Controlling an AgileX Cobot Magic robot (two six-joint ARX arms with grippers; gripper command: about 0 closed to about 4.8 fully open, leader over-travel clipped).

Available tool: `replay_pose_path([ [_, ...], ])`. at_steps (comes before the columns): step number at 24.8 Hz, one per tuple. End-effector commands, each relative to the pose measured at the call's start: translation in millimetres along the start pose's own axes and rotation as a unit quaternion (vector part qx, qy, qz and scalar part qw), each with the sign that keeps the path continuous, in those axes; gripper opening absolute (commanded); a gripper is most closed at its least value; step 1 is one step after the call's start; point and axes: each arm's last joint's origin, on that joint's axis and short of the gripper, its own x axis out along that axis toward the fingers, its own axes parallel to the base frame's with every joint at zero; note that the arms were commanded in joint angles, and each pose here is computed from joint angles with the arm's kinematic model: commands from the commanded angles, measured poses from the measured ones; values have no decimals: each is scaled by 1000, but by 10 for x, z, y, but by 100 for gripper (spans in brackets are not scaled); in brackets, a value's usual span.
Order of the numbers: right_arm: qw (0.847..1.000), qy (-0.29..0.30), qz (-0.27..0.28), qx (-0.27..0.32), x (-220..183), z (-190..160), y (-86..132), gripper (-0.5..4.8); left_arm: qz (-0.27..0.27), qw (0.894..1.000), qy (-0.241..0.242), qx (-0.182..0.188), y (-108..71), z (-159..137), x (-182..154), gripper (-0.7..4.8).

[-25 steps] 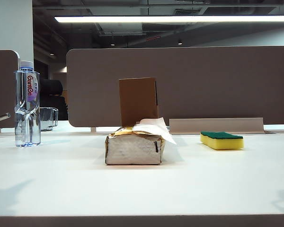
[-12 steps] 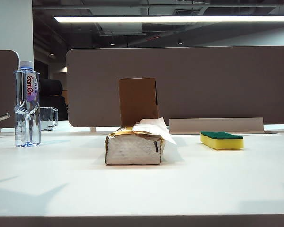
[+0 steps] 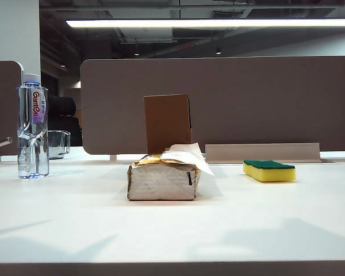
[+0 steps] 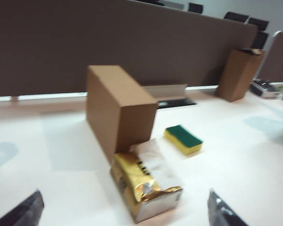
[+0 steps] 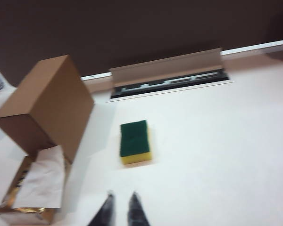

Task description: Move the sponge from right to left to wipe the table, avoiding obstacles on the table, and finally reaching the bottle of mineral water.

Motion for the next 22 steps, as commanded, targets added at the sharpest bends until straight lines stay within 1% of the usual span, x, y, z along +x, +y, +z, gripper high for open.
replay_pose_path([
  [1,998,41,40,10,115,184,43,108,-16,1000,-11,-1,-41,92,-27,468],
  [2,996,63,54,14,205,250,51,164,-18,1000,-10,-1,-44,127,-23,468],
  [3,995,74,57,17,257,278,51,203,-22,1000,-6,-3,-43,147,-14,468],
  [6,993,94,61,22,388,324,42,277,-43,999,9,-13,-25,195,38,467],
  [8,992,111,61,27,490,333,29,340,-58,998,22,-24,0,219,89,467],
  [10,988,130,74,33,593,323,19,403,-68,996,34,-36,31,235,143,467],
  [12,982,159,91,43,741,296,2,430,-79,994,51,-50,81,257,224,467],
  [13,978,176,100,50,834,279,-9,431,-92,992,61,-58,105,268,271,467],
  [16,971,201,114,68,985,253,-28,431,-117,988,74,-68,136,286,333,468],
  [20,964,226,113,79,1205,212,-69,431,-128,986,82,-74,161,300,379,467],
  [22,960,236,123,85,1343,185,-91,431,-127,986,84,-75,171,298,391,467],
])
